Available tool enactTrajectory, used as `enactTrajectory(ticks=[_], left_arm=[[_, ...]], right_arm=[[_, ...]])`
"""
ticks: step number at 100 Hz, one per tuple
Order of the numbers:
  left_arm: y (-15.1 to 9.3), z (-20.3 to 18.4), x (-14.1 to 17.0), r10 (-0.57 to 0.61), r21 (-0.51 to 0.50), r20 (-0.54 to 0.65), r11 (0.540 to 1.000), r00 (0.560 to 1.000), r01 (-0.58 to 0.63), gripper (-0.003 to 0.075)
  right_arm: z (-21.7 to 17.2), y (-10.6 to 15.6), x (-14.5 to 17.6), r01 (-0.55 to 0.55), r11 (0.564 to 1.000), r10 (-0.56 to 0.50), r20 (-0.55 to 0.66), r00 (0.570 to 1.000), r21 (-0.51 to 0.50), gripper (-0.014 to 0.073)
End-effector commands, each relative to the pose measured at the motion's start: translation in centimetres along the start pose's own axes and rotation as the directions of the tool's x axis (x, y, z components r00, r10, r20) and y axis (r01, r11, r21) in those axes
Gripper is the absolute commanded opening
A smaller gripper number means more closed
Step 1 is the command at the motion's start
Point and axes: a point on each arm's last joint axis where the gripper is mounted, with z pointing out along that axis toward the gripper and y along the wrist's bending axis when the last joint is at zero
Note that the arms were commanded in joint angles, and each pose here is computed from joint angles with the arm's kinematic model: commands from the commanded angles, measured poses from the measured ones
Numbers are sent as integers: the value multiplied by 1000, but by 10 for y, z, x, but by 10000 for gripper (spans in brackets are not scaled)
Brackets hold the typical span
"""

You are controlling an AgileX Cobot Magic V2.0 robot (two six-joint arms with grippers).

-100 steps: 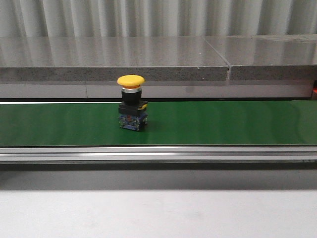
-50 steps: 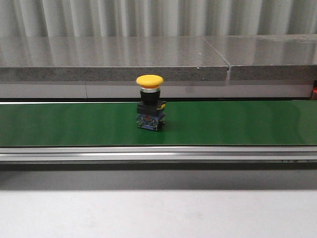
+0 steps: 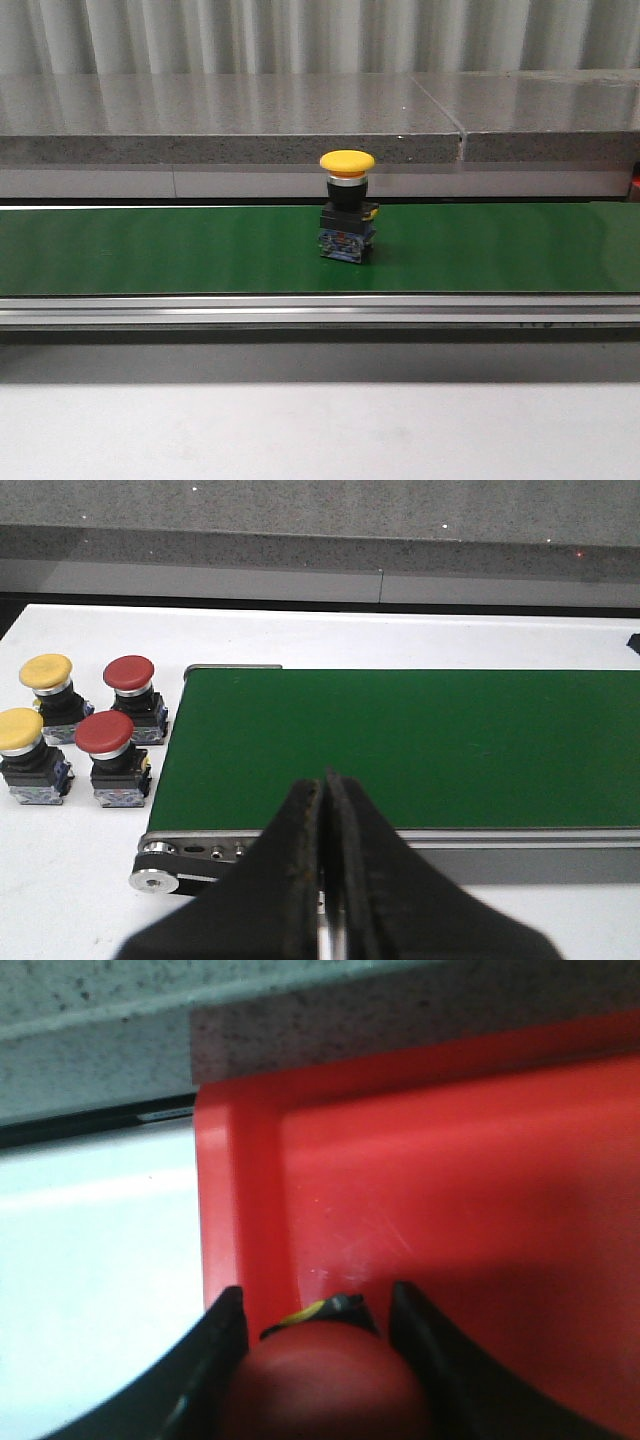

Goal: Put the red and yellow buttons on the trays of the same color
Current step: 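Carry the red button into the red tray and release it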

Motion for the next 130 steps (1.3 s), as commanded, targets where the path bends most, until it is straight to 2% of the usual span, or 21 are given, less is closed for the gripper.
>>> enactTrajectory(ticks=[1,15,36,46,64,85,111,130], left_arm=[[-2,-3,-13,3,23,84,1000,996,-5,-20],[-2,-3,-13,3,23,84,1000,996,-5,-20],[-2,-3,-13,3,23,84,1000,996,-5,-20],[-2,-3,-13,3,23,84,1000,996,-5,-20],[-2,-3,-13,3,23,84,1000,996,-5,-20],[-2,-3,-13,3,23,84,1000,996,-5,-20],[-2,-3,-13,3,23,84,1000,996,-5,-20],[-2,-3,-13,3,23,84,1000,996,-5,-20]], right_arm=[[-28,3,-25,5,1000,-8,131,991,20,148],[-24,1,-23,3,1000,-6,127,992,22,205],[-24,1,-23,3,1000,-6,128,992,23,461],[-28,3,-26,8,1000,-10,128,992,16,527],[-50,11,-41,35,999,-34,145,989,-8,532],[-94,28,-52,85,994,-78,103,992,-71,532],[-137,47,-44,118,981,-118,9,993,-155,531],[-168,65,-32,131,955,-147,-41,988,-266,531]])
